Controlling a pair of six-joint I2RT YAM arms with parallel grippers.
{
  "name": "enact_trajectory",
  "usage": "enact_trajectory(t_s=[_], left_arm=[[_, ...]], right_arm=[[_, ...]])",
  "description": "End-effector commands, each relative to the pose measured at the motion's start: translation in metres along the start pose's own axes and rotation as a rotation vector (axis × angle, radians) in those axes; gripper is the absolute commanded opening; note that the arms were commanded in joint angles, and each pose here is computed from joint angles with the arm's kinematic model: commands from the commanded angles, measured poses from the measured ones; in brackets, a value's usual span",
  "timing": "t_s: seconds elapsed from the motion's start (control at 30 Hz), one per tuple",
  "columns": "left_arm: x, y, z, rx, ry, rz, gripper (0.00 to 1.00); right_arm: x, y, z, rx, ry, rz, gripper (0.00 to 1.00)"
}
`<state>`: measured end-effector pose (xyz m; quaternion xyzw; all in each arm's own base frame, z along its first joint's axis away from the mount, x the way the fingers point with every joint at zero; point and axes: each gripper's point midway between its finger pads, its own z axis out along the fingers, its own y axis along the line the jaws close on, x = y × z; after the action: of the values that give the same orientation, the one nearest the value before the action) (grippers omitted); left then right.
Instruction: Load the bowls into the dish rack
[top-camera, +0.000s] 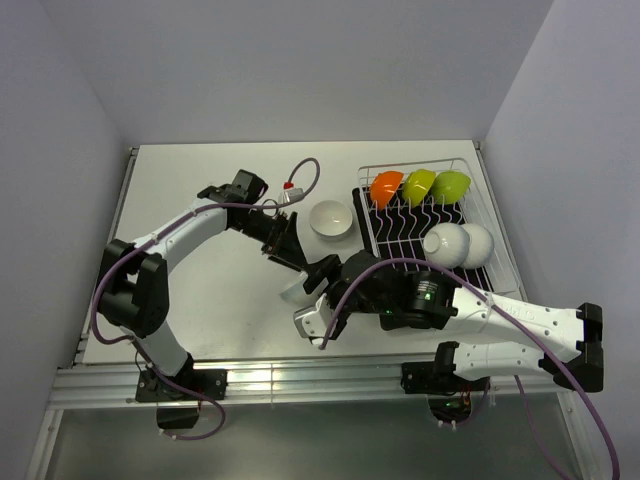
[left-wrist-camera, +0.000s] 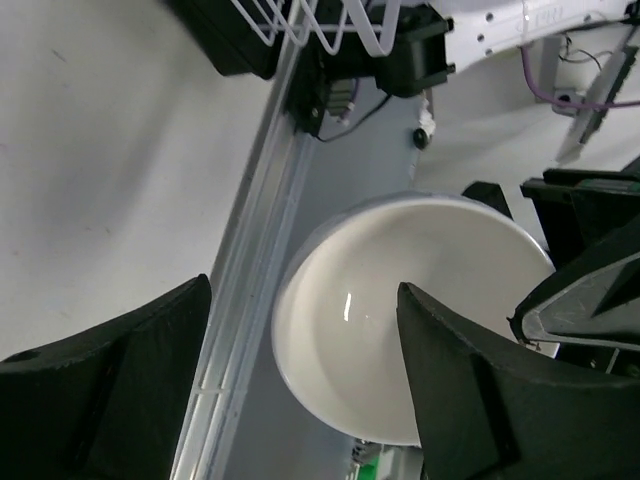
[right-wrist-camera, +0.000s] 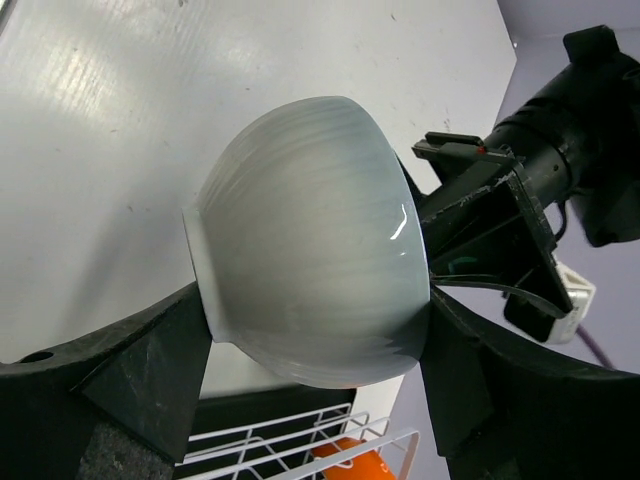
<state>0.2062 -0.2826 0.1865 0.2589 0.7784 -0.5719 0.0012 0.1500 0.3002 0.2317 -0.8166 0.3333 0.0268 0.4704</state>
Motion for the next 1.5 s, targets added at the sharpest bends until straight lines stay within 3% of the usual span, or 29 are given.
enact_trajectory(t_s=[0.0, 0.03, 0.07, 0.3, 0.53, 0.93, 1.17, 1.47], left_arm=[[-0.036, -0.013, -0.021, -0.096, -0.125, 0.129, 0.81], [-0.042, -0.009, -0.026, -0.124, -0.153, 0.130, 0.81], [-0.049, -0.001, -0.032, -0.179, -0.192, 0.108, 0.99], [-0.104, 0.011, -0.098, -0.480, -0.481, 0.222, 0.99], [-0.123, -0.016, -0.126, -0.574, -0.643, 0.304, 1.00], [-0.129, -0.038, -0.143, -0.625, -0.728, 0.385, 0.99], [-0.131, -0.042, -0.137, -0.584, -0.720, 0.365, 0.99], [-0.126, -0.032, -0.131, -0.575, -0.701, 0.332, 0.99]], right_arm=[[-0.020, -0.043, -0.029, 0.146, -0.080, 0.049, 0.00], [-0.020, -0.043, -0.031, 0.147, -0.081, 0.057, 0.00], [-0.017, -0.041, -0.032, 0.142, -0.075, 0.069, 0.00], [0.003, -0.045, -0.055, 0.171, -0.036, 0.310, 0.00], [0.060, -0.056, -0.083, 0.252, 0.077, 0.682, 0.00], [0.166, -0.044, -0.150, 0.529, 0.365, 1.216, 0.00], [0.223, -0.011, -0.160, 0.543, 0.543, 1.568, 0.00], [0.256, 0.018, -0.153, 0.516, 0.647, 1.751, 0.00]])
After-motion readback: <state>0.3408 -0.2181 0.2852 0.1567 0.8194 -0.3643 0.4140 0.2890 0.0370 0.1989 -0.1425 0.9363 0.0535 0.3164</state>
